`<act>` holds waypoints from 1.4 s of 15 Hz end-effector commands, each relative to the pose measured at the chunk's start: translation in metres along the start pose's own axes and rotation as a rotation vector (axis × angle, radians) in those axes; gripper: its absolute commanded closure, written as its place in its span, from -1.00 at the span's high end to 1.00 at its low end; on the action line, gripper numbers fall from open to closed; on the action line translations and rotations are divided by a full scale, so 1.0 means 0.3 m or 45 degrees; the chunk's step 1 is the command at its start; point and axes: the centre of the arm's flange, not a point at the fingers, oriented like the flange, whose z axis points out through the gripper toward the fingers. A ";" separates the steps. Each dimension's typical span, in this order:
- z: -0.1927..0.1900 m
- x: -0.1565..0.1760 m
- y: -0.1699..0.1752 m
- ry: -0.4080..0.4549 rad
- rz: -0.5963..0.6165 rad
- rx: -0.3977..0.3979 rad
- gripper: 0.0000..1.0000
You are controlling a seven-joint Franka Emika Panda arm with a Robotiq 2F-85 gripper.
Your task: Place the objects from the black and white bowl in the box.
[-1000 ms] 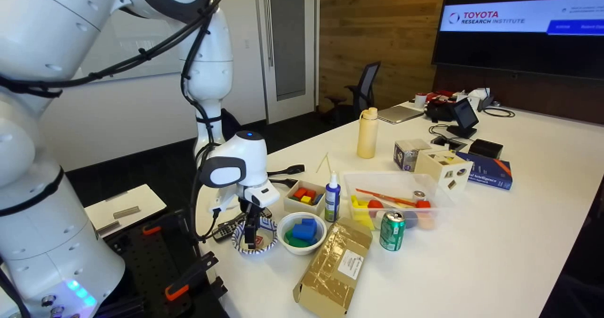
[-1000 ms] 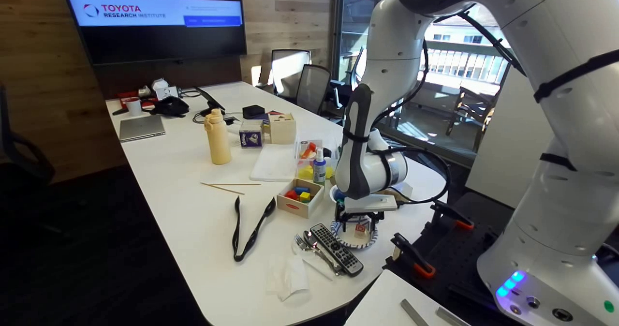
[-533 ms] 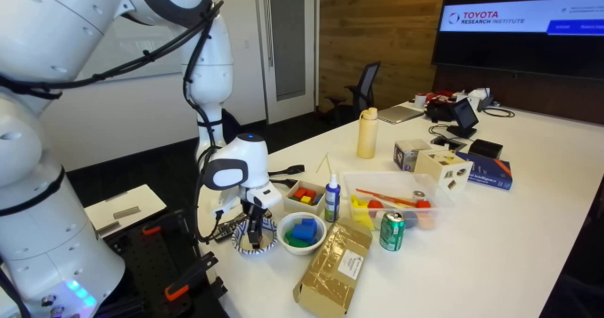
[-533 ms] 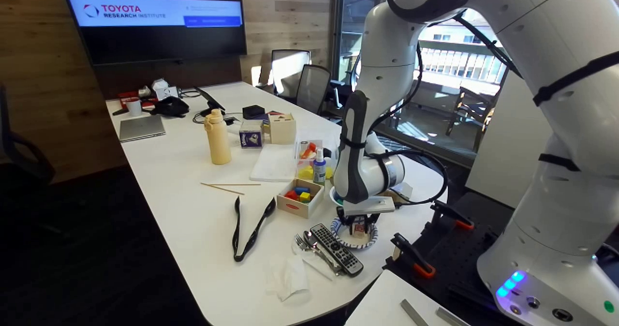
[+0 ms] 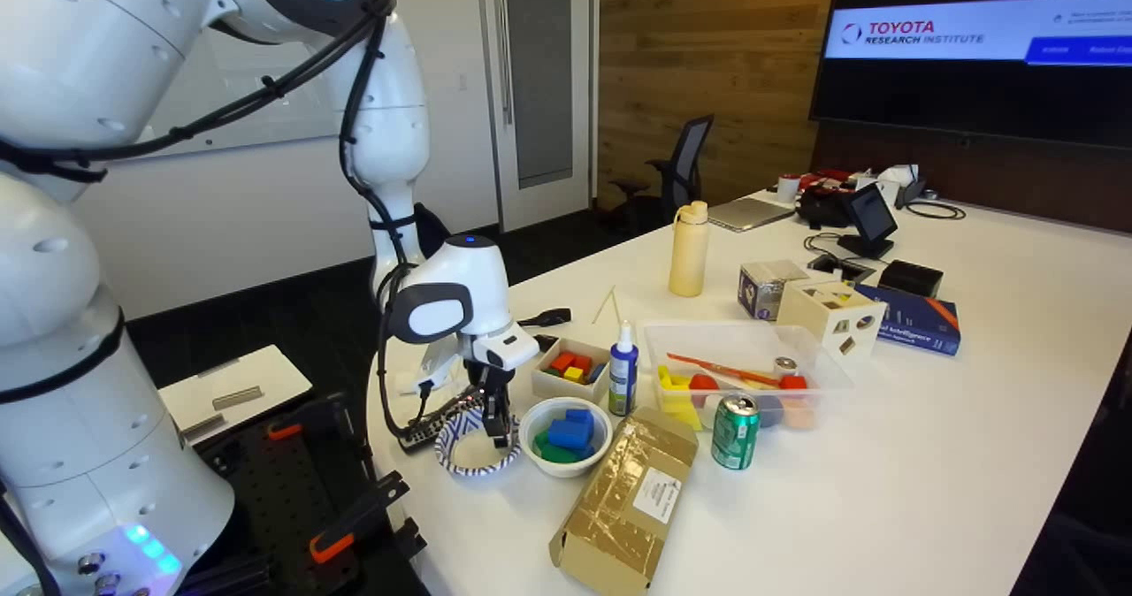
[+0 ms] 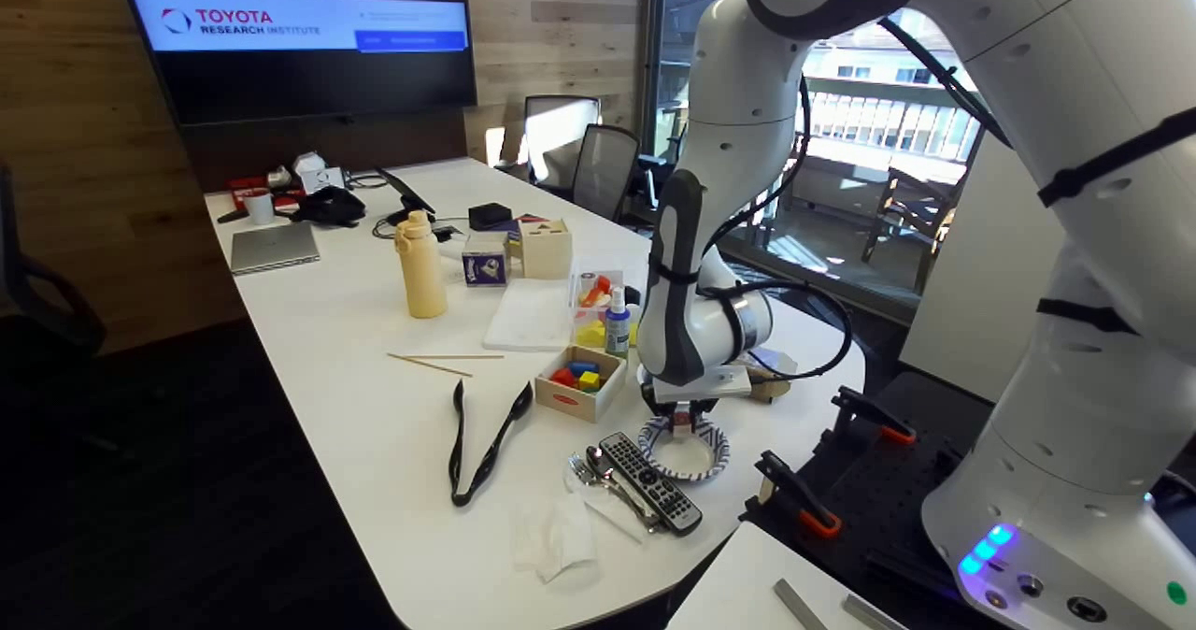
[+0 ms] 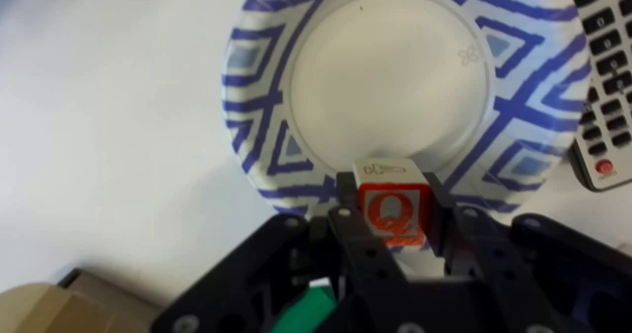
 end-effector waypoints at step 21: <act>-0.111 0.220 -0.472 0.464 -0.174 0.241 0.80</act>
